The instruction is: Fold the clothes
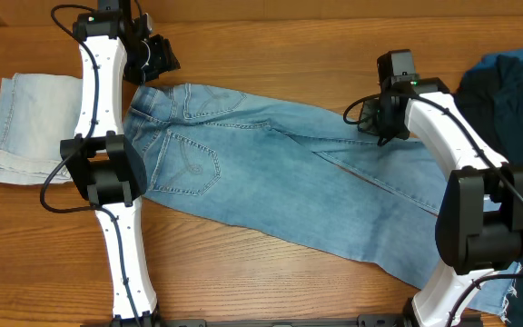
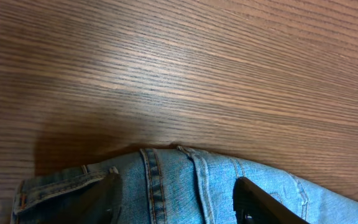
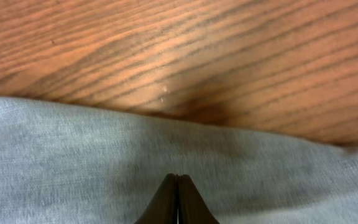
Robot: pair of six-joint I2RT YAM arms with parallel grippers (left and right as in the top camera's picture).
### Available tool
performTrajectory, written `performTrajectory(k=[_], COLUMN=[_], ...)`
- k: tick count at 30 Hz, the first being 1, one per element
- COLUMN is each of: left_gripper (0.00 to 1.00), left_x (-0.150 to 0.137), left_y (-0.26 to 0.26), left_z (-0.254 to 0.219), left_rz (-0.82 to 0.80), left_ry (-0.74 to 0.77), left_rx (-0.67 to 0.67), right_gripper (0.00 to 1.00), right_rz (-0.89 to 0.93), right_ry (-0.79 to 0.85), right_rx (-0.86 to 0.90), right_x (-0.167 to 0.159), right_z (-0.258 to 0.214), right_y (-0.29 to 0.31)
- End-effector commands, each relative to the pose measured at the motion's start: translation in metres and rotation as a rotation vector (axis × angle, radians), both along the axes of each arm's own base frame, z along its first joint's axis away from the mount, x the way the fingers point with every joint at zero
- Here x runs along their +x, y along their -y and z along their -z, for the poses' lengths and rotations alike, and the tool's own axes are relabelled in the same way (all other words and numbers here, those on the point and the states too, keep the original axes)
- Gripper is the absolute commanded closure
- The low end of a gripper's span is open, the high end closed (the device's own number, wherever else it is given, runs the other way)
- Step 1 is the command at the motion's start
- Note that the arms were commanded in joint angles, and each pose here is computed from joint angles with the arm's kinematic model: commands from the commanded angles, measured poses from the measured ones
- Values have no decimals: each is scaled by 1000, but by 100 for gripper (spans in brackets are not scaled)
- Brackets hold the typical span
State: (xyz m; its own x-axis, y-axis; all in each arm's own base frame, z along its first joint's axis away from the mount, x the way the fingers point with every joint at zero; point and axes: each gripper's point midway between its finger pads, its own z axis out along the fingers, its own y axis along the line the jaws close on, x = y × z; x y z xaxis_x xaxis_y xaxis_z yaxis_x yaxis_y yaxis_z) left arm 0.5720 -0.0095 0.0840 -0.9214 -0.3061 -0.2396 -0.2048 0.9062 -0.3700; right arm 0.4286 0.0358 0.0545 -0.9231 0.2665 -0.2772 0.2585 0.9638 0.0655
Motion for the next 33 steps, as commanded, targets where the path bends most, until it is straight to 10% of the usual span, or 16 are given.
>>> performTrajectory(k=[1,33], left_gripper=[33,56], left_x=[1,-3], left_y=[3,-21], left_z=[1,11], left_rz=[5,-28], left_ry=[3,-26], left_rx=[-17,125], right_gripper=[96,96], right_rz=[-4,2], right_ry=[4,-122], right_rx=[-13,-35], right_x=[-2,-53], right_z=[5,60], right_y=[3,10])
